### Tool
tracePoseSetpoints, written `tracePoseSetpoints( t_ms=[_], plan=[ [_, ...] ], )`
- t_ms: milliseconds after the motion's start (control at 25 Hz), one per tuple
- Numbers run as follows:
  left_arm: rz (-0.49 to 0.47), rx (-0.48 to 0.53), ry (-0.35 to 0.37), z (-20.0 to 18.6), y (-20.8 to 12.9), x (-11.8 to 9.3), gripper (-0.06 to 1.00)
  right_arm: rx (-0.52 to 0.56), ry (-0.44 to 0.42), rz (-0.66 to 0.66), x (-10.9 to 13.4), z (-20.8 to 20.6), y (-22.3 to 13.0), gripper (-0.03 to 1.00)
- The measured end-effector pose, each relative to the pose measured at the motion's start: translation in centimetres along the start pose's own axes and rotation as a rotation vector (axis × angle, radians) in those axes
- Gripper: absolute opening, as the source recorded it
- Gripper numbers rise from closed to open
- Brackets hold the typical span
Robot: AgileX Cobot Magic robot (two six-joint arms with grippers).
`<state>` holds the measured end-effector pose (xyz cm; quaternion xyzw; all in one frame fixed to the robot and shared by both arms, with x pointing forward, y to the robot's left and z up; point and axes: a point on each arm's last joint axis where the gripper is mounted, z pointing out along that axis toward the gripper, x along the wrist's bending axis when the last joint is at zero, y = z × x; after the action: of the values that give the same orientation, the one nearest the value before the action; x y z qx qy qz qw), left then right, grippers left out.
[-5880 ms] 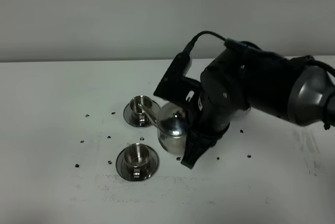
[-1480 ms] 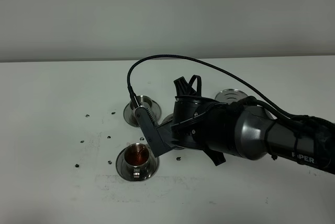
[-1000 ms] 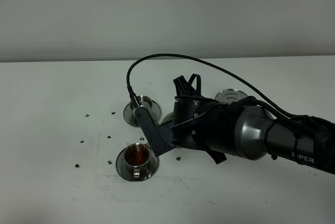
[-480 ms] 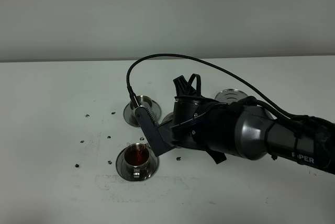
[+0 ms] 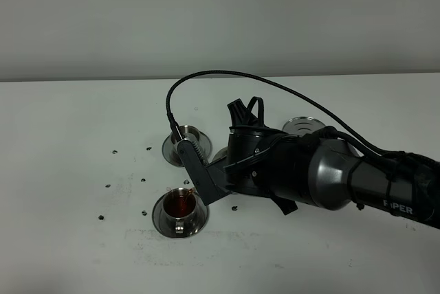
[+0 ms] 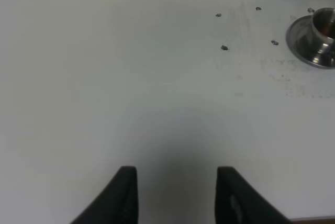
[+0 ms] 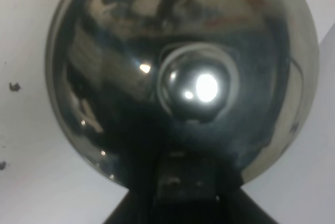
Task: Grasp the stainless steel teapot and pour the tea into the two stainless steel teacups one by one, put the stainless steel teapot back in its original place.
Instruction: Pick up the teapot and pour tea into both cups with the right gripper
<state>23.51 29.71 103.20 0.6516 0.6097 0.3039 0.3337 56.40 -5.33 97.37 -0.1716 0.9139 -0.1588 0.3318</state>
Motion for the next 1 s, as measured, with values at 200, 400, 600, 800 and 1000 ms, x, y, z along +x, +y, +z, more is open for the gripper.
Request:
tracePoseSetpoints(
  t_ms=[200, 400, 600, 800, 1000],
  plan=[
    [0.000, 0.000, 0.000, 0.00, 0.00, 0.00, 0.37, -0.003, -0.005, -0.009, 0.03, -0.22, 0.32, 0.19],
    [0.000, 0.000, 0.000, 0.00, 0.00, 0.00, 0.37, -0.003, -0.006, -0.011, 0.03, -0.24, 0.35, 0.19],
    [-0.001, 0.000, 0.000, 0.00, 0.00, 0.00, 0.37, -0.004, -0.005, -0.008, 0.04, -0.24, 0.36, 0.19],
    [-0.002, 0.000, 0.000, 0.00, 0.00, 0.00, 0.37, -0.026, 0.028, 0.031, 0.32, -0.23, 0.53, 0.19],
    [-0.002, 0.000, 0.000, 0.00, 0.00, 0.00, 0.37, -0.044, 0.064, 0.107, 0.56, -0.08, 0.49, 0.19]
  ],
)
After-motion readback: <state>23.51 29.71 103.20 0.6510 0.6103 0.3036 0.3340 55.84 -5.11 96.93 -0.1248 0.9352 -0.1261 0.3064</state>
